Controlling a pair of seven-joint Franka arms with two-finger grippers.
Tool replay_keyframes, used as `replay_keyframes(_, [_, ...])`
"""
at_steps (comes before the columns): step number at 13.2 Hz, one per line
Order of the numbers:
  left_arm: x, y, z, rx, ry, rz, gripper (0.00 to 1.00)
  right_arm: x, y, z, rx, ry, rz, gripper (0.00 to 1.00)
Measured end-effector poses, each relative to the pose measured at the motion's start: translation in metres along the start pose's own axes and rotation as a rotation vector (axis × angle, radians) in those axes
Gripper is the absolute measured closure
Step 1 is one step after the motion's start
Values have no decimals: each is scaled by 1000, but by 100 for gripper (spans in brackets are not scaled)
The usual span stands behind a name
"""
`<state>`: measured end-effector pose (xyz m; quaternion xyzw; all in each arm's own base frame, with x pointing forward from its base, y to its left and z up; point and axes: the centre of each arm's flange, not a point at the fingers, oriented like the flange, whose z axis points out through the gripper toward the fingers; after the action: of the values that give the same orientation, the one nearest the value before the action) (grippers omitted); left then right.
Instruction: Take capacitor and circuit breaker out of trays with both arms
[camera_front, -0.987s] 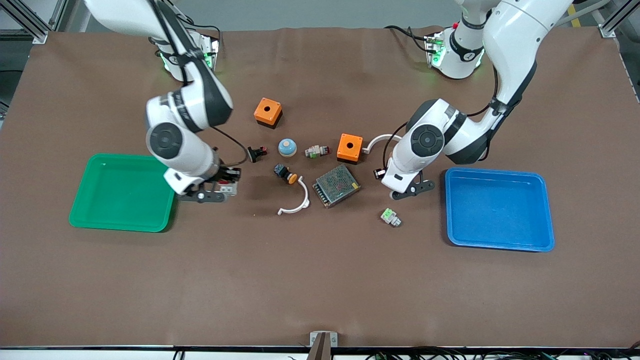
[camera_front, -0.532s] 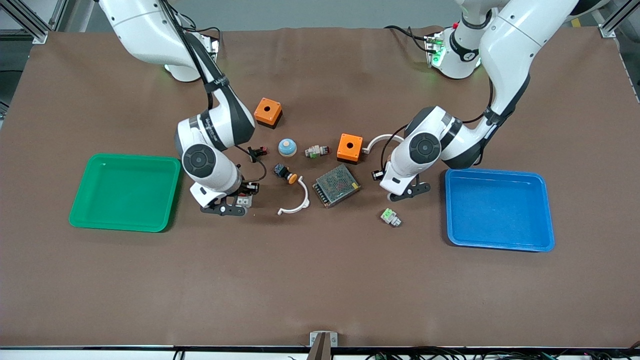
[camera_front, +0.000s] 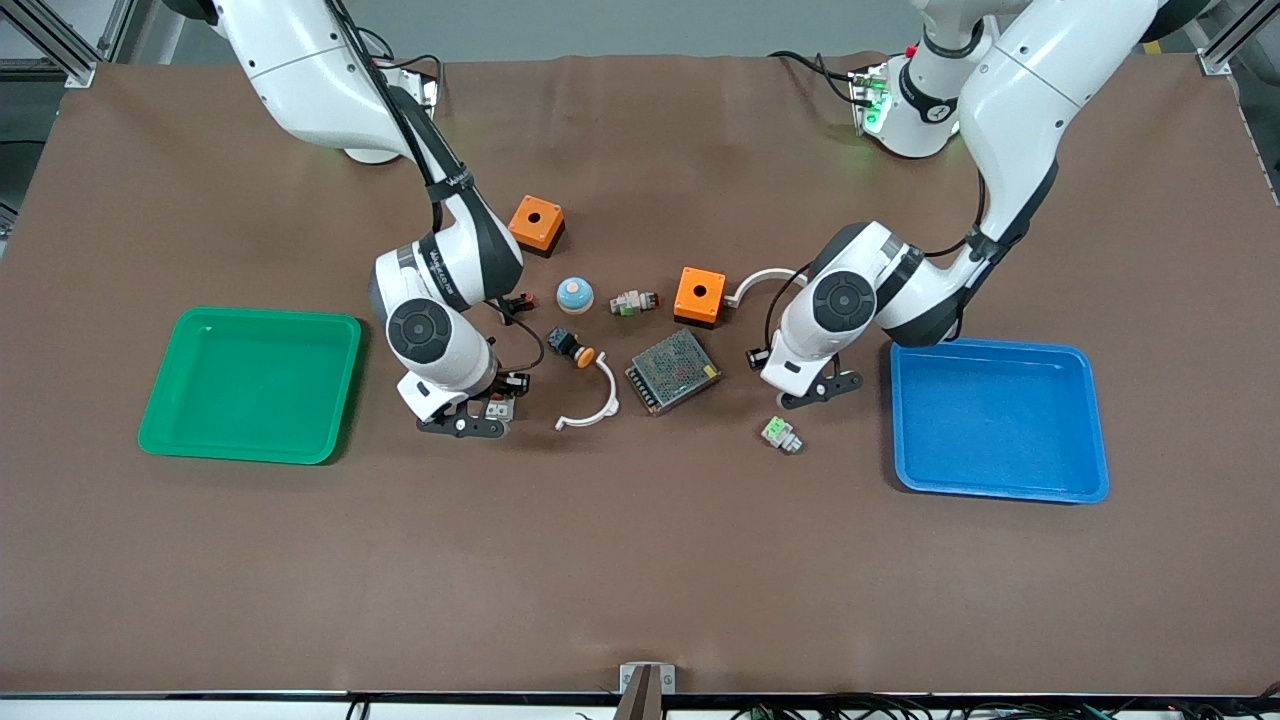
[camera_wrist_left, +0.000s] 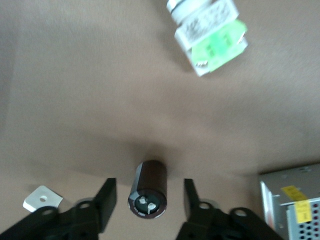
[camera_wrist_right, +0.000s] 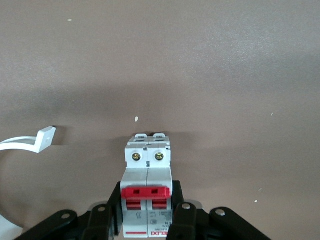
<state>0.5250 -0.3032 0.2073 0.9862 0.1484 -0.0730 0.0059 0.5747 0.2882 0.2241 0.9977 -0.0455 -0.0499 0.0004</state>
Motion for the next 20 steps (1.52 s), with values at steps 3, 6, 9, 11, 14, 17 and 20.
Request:
replay_keyframes(3, [26, -1, -62, 23, 57, -30, 1, 1, 0, -4, 0, -1, 3, 43])
replay_keyframes(6, [50, -7, -168, 72, 115, -42, 0, -4, 8, -46, -33, -78, 10, 12])
replay_keyframes(9, [77, -30, -231, 72, 147, 48, 0, -19, 56, -150, -34, -155, 34, 0])
replay_keyframes(11, [106, -68, -248, 76, 145, 105, 0, -34, 105, -217, -7, -178, 39, 0])
replay_keyframes(14, [131, -113, -269, 81, 153, 169, 0, -51, 187, -279, 35, -172, 38, 0])
replay_keyframes(17, [136, -148, -301, 98, 180, 201, 0, -51, 265, -300, 26, -127, -2, 0])
replay_keyframes(20, [122, -171, -333, 131, 172, 193, 0, -47, 312, -306, 30, -100, -30, 0])
